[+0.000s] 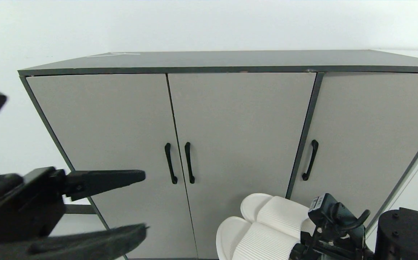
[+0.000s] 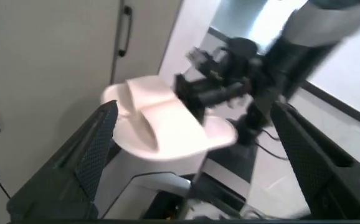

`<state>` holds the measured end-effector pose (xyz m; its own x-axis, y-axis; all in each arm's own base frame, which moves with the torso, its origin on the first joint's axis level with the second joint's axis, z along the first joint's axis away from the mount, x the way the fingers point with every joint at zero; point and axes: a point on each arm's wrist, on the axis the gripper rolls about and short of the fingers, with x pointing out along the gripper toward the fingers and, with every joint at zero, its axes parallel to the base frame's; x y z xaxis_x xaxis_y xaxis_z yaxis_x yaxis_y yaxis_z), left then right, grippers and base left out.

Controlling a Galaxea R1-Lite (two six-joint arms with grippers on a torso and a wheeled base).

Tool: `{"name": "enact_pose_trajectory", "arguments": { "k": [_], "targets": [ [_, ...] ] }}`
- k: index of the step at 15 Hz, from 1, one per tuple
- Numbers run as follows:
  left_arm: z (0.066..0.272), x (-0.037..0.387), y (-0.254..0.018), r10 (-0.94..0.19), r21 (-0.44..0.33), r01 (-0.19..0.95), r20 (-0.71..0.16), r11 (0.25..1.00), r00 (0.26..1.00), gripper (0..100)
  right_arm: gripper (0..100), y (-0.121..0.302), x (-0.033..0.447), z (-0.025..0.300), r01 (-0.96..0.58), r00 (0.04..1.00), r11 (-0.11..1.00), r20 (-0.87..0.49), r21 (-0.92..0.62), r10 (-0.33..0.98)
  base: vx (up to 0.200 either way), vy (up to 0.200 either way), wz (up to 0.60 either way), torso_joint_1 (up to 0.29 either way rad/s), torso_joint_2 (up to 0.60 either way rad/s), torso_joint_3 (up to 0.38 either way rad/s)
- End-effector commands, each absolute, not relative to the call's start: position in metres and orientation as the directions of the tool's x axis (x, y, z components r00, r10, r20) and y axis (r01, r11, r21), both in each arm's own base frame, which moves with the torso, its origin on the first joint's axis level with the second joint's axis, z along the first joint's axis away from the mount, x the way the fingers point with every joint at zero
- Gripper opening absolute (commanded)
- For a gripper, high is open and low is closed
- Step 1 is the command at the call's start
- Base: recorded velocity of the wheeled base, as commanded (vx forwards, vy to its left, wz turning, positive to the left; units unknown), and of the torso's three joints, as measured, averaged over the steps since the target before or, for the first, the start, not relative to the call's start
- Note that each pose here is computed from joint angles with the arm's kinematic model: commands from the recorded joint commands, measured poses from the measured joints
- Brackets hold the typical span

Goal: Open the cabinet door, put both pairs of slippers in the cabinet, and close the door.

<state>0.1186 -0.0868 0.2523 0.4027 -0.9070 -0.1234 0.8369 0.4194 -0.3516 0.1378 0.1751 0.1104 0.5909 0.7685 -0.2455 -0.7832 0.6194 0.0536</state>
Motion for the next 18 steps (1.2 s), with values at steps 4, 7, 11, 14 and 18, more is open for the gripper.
{"name": "enact_pose_trajectory", "arguments": {
  "k": [4, 7, 11, 14, 18],
  "targets": [
    [0.206, 0.194, -0.124, -0.859, -0.406, 0.757, -0.239, 0.512, 0.453, 100, 0, 0.175, 0.137, 0.109, -0.784, 0.590, 0.619, -0.249, 0.052, 0.768, 0.000, 0.000, 0.00, 0.000, 0.00, 0.000],
    [0.201, 0.211, -0.114, -0.828, -0.409, 0.721, -0.236, 0.560, 0.509, 100, 0, 0.175, 0.137, 0.109, -0.788, 0.590, 0.615, -0.247, 0.033, 0.769, 0.000, 0.000, 0.00, 0.000, 0.00, 0.000],
    [0.191, 0.235, -0.113, -0.807, -0.406, 0.700, -0.233, 0.587, 0.542, 100, 0, 0.174, 0.137, 0.109, -0.788, 0.589, 0.615, -0.252, 0.031, 0.768, 0.000, 0.000, 0.00, 0.000, 0.00, 0.000],
    [0.186, 0.248, -0.112, -0.795, -0.405, 0.687, -0.235, 0.604, 0.560, 100, 0, 0.174, 0.137, 0.108, -0.788, 0.589, 0.615, -0.253, 0.031, 0.767, 0.000, 0.000, 0.00, 0.000, 0.00, 0.000],
    [0.184, 0.253, -0.109, -0.786, -0.403, 0.679, -0.234, 0.614, 0.572, 100, 0, 0.174, 0.137, 0.108, -0.788, 0.589, 0.615, -0.253, 0.031, 0.767, 0.000, 0.000, 0.00, 0.000, 0.00, 0.000]
  ]
}}
